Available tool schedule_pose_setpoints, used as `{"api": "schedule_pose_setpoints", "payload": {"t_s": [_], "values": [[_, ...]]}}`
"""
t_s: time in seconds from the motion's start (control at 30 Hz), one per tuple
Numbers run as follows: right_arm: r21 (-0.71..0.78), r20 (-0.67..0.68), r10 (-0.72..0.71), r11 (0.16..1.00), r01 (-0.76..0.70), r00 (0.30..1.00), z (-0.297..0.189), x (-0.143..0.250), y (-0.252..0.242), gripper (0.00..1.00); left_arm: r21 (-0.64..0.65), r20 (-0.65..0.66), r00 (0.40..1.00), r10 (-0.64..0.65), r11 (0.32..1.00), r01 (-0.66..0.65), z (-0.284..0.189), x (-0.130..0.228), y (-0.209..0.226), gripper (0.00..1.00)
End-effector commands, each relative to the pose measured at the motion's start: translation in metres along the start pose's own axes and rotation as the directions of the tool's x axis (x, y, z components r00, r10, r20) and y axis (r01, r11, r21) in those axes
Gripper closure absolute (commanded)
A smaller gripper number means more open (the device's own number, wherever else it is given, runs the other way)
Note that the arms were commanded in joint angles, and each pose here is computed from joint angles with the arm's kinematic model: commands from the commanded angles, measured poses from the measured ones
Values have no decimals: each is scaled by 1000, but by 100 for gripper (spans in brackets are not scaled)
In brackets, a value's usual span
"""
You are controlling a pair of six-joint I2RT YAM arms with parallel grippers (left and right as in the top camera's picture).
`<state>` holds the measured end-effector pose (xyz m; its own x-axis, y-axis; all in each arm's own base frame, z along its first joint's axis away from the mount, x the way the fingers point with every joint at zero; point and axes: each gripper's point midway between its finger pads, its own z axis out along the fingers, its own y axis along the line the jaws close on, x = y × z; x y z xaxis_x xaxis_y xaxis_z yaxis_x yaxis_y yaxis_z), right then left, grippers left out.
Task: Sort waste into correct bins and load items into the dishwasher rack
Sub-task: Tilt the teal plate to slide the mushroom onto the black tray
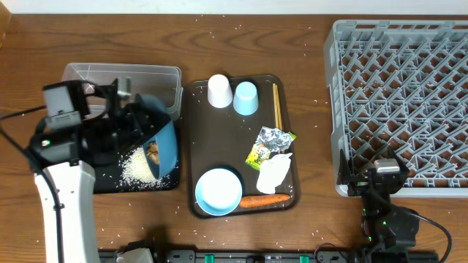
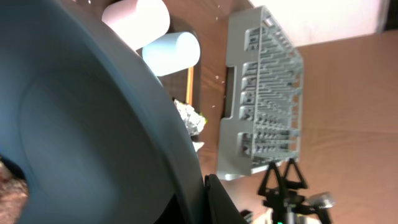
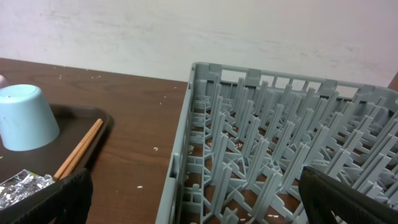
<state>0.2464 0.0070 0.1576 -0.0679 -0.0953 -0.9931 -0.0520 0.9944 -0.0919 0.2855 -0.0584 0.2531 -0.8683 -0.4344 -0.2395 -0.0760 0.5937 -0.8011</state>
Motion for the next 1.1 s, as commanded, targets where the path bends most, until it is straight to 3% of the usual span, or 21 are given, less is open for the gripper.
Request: {"api": "schedule_pose_setpoints", "payload": {"t_s": [0.0, 0.3, 0.63, 1.07], "values": [[8, -6, -5, 1000, 5, 1000, 0, 2, -2, 1, 105, 8, 1000, 11, 994, -12, -12, 0, -8, 94], [8, -6, -5, 1000, 5, 1000, 0, 2, -2, 1, 157, 46, 991, -125, 981, 117, -22, -2, 25, 94], [8, -6, -5, 1000, 5, 1000, 0, 2, -2, 1, 394, 100, 989, -109, 917, 61, -43, -15, 11, 94], [8, -6, -5, 1000, 5, 1000, 0, 2, -2, 1, 384, 162, 959, -233, 910, 156, -63, -28, 32, 94]]}}
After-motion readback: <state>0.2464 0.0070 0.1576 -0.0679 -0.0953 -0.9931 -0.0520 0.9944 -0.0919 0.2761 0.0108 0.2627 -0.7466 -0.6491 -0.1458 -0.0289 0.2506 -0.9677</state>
